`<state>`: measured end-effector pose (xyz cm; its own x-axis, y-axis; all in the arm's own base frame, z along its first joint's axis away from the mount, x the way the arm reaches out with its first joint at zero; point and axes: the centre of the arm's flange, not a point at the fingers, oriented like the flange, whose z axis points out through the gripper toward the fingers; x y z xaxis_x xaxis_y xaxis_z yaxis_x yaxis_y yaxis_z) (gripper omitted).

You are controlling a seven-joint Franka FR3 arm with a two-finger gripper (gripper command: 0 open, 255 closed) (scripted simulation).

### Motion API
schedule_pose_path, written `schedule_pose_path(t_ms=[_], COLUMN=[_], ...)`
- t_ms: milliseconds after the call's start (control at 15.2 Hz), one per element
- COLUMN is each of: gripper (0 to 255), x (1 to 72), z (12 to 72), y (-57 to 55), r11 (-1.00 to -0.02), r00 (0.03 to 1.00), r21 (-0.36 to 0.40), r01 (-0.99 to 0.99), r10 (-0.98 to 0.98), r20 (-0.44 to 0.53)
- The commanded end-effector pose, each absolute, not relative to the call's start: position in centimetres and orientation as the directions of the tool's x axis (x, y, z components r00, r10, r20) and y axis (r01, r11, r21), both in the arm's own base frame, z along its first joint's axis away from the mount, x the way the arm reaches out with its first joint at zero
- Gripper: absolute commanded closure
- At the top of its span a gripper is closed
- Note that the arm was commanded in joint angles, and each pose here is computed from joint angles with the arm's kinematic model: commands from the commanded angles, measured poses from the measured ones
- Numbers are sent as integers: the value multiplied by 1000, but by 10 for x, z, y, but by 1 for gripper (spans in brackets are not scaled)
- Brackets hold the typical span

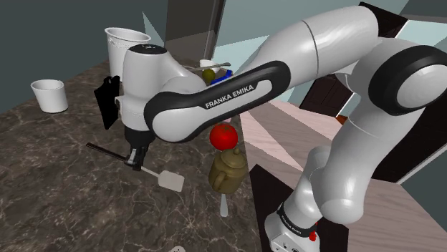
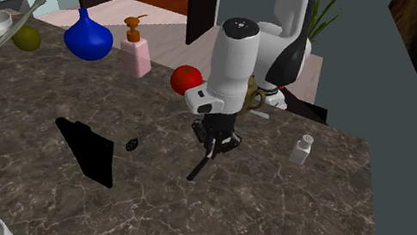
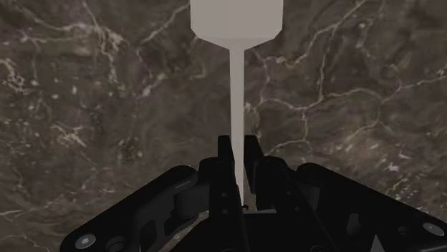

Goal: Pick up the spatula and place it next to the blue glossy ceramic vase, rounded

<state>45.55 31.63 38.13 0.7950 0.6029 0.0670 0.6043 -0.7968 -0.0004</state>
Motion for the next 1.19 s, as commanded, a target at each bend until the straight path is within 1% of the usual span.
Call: schedule_pose_path(t_ms=[0,1122], gripper=[255,255], x=[455,455], z=[391,481], y=[316,316], r11=[-797,-797], r00=[795,795], r21=[0,0], r01=[604,604], r10=[603,603], r20=[66,66])
